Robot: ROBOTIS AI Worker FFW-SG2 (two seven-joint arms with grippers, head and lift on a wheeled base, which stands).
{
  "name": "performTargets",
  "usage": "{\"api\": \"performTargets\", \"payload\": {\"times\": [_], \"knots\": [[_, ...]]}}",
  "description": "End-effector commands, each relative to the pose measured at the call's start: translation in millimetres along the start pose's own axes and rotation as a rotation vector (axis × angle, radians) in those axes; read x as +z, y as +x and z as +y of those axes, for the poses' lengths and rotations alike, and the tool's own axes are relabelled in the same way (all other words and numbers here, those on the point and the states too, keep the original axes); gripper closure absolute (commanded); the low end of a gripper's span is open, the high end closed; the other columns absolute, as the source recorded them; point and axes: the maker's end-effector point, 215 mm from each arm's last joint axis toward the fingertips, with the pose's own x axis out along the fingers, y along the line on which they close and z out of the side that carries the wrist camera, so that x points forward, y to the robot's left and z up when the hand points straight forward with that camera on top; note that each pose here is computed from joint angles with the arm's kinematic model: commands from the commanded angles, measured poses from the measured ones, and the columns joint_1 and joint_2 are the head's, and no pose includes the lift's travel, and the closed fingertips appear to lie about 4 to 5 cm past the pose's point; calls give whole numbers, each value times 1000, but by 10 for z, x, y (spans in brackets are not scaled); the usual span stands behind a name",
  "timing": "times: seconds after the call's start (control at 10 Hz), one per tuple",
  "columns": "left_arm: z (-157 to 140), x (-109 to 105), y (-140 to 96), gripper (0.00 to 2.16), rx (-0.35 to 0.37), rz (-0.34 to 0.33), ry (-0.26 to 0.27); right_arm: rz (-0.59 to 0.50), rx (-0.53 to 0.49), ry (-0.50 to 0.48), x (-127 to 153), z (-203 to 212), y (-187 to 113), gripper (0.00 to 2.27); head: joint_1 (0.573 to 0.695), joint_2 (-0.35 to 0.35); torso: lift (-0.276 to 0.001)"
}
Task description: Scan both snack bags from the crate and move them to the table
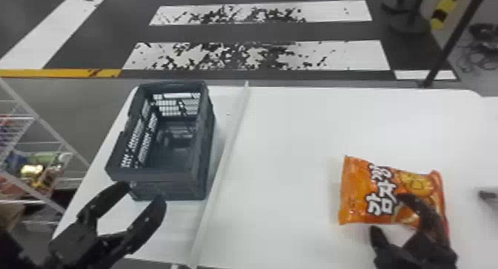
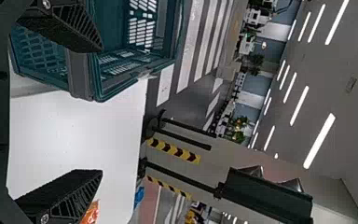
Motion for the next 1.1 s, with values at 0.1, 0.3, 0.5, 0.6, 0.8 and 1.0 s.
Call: {"api": "performTargets", "payload": {"times": [0.1,0.3,0.5,0.6,0.8,1.0], "knots": [[29,-75,-28,73,-1,21,-14,50,-37,-99,-141,54,110,198,695,76,-87],[36,-116,-32,73,-5,28,-20,34,-49,-92,-72,1,151,2213,695,69,-87],[36,-129,-30,73,-9,28,-24,-1,-56,-74,-3,-46,119,2243,695,82,-87],[43,-144,-30,73,-10,27,-31,-3,-52,-75,-31,-46,94,2243,695,85,-87],[40,-174,-24,73,-14,29,-39,-35,-54,7,44,-143,11,2243,695,81,-87],[28,-181,-4,73,-26,26,-45,-54,-80,62,123,-325,-96,2240,695,78,-87]]}}
